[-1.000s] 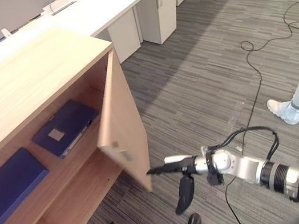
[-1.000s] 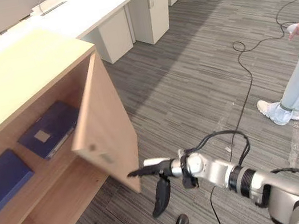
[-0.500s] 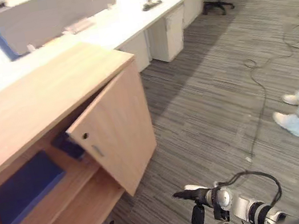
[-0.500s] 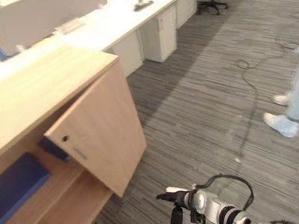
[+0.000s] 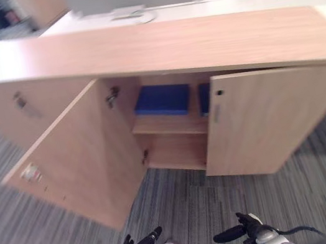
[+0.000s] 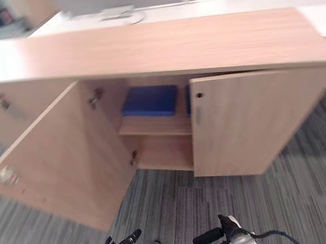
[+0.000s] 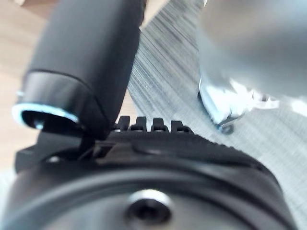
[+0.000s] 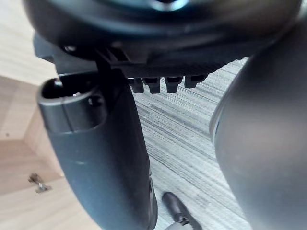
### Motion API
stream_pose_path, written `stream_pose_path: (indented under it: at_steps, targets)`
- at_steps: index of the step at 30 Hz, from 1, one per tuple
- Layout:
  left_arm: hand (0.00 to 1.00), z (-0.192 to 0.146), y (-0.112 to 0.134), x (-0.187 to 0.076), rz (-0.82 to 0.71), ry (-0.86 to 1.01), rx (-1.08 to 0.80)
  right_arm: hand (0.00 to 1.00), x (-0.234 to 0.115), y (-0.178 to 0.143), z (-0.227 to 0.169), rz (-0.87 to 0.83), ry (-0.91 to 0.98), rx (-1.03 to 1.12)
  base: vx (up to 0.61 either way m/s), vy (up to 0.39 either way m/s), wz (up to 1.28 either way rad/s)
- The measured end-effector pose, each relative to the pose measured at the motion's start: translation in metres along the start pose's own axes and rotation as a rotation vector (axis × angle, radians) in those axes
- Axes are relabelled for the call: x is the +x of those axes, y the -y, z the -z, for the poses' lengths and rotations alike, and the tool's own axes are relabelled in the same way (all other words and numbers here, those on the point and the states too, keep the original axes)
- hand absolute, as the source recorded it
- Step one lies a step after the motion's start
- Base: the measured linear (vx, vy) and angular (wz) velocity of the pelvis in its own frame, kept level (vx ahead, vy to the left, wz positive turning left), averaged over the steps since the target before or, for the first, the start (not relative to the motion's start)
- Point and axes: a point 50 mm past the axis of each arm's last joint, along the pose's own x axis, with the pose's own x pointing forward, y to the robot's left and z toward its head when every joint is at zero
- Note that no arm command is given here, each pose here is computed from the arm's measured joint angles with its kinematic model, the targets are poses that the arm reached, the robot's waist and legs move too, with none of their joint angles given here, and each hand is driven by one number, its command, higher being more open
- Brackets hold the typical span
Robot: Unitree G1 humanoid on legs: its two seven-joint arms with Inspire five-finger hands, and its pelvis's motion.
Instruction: Walk over to the cabinet, pick up the folder, carry it to the office cabinet, place the folder inside the office cabinet, then close the office cabinet door
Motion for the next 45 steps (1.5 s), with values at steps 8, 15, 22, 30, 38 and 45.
stream_pose_path:
  at_steps: [8,15,22,30,38,45]
  targets:
    - [1.0,0.002,-0.003,0.001,-0.009,-0.024,-0.193,1.0,-0.011,0.047,0.057,0.208,-0.135,0.499,0.1,0.059,1.13]
    - [1.0,0.01,-0.008,0.0,-0.018,-0.054,-0.186,1.0,-0.01,0.033,0.056,0.198,-0.127,0.697,0.08,0.038,0.73]
    - [1.0,-0.003,-0.007,-0.006,-0.006,0.021,-0.01,1.0,-0.012,0.031,0.059,0.201,-0.111,0.697,-0.05,-0.022,0.06]
    - [1.0,-0.081,-0.009,-0.009,-0.047,0.319,0.209,1.0,-0.012,0.033,0.055,0.192,-0.089,0.656,-0.04,-0.03,-0.08]
    - [1.0,-0.154,-0.015,-0.012,-0.156,0.514,0.311,1.0,-0.018,0.033,0.079,0.176,-0.154,0.61,0.11,-0.021,-0.12]
    - [1.0,-0.204,-0.01,-0.019,-0.145,0.639,0.288,1.0,-0.02,0.034,0.085,0.158,-0.167,0.583,0.11,-0.003,-0.14]
